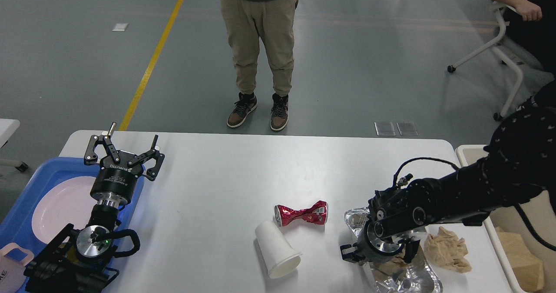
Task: Tidy desktop
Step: 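Lift the foil tray and carry it into the white bin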
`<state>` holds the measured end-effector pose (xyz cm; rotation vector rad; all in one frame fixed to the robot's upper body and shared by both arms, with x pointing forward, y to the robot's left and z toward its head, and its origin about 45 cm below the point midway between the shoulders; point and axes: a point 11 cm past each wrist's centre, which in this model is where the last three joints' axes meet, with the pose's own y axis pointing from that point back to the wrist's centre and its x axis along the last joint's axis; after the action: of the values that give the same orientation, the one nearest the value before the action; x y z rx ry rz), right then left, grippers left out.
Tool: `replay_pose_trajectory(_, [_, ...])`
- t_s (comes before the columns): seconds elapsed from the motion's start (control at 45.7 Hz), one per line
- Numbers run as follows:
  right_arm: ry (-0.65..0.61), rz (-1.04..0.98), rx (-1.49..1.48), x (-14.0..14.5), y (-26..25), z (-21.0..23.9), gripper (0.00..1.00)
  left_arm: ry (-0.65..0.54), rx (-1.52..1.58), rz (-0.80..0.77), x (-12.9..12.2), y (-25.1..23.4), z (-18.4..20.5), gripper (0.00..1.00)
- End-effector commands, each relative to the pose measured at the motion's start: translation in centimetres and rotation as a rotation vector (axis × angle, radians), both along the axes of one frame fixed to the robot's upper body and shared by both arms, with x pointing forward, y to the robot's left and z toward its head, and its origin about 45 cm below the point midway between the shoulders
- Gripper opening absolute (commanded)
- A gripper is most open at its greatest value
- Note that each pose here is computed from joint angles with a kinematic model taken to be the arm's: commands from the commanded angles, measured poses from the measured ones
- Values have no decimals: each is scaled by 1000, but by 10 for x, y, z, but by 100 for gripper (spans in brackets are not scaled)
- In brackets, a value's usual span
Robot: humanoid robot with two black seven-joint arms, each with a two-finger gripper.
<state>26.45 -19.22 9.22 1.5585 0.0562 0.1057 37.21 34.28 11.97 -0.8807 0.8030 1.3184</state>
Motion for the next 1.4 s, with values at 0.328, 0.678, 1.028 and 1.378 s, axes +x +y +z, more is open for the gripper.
replay_pose_trajectory(0.328, [8,56,-132,40,-20,137,0,0,0,0,0,0,0,96])
replay_pose_trajectory(0.678, [-33,-30,-15,33,-27,242,0,0,0,0,0,0,0,96])
replay_pose_trajectory(1.028, [-64,-90,-18,36,-47,251,0,0,0,0,0,0,0,96])
replay_pose_trajectory(1.378, [-54,-252,-133,44,-119,221,0,0,0,0,0,0,0,96])
